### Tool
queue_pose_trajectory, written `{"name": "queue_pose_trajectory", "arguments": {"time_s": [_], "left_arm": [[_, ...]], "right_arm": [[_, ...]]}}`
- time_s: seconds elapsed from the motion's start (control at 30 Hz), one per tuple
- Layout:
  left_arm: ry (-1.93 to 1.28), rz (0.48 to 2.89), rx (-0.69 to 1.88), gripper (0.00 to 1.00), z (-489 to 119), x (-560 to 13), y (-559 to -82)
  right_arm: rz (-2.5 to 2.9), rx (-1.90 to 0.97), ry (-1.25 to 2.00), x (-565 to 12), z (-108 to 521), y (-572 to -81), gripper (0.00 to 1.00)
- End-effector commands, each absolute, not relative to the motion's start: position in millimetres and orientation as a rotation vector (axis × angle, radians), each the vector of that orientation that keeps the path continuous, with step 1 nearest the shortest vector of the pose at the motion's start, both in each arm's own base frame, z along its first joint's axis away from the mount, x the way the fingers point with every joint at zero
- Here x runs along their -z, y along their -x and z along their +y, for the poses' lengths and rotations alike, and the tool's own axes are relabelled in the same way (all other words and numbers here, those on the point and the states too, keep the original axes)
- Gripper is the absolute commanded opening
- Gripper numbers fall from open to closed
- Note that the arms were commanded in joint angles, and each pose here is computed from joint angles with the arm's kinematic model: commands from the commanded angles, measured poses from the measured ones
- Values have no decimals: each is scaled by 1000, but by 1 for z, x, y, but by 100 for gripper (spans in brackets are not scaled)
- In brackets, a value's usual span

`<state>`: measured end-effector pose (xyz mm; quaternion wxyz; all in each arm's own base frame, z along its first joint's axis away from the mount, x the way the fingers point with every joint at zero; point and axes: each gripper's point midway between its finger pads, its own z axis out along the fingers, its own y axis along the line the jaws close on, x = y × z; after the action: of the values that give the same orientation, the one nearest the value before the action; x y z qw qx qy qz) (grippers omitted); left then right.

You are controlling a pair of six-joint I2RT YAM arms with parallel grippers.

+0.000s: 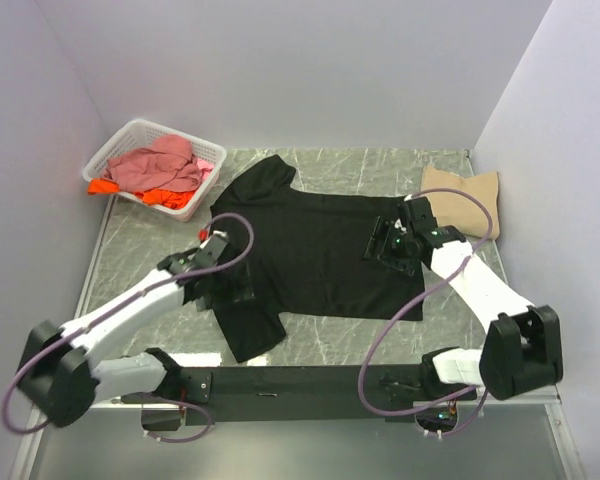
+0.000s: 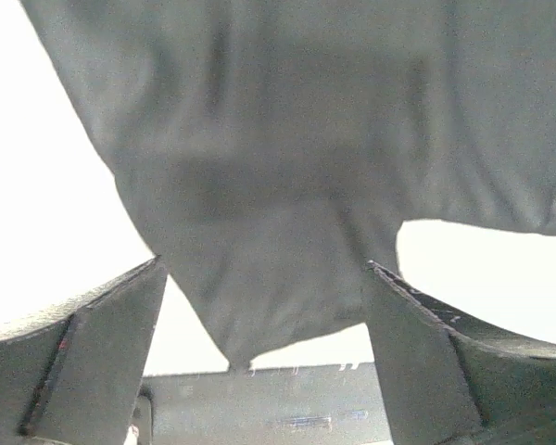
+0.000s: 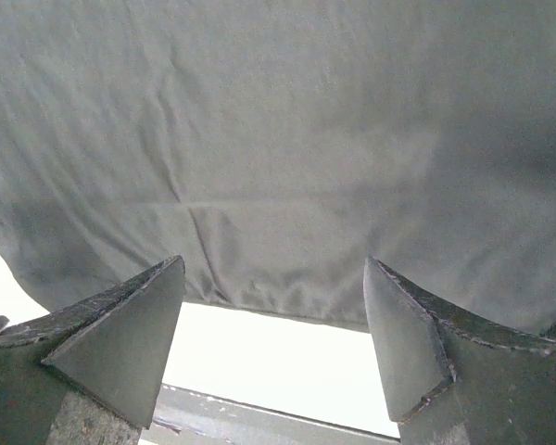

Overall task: Fold and stack the t-shirts
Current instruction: Flatten the tshirt out

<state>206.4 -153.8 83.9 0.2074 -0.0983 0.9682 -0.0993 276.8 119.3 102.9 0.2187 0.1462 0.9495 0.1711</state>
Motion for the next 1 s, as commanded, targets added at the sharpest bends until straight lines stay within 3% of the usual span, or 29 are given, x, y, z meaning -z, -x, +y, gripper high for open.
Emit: {"name": "queue_pose_trajectory", "arguments": {"time_s": [0.0, 0.4, 0.97], "left_arm": [[512, 2655, 293, 89, -146, -91, -181], [623, 2828, 305, 73, -145, -44, -107], [536, 2936, 251, 58, -168, -16, -71]], "right_arm": [[2539, -488, -408, -120, 118, -278, 84], [2537, -484, -407, -118, 116, -272, 84], [2554, -469, -403, -112, 114, -271, 84]]}}
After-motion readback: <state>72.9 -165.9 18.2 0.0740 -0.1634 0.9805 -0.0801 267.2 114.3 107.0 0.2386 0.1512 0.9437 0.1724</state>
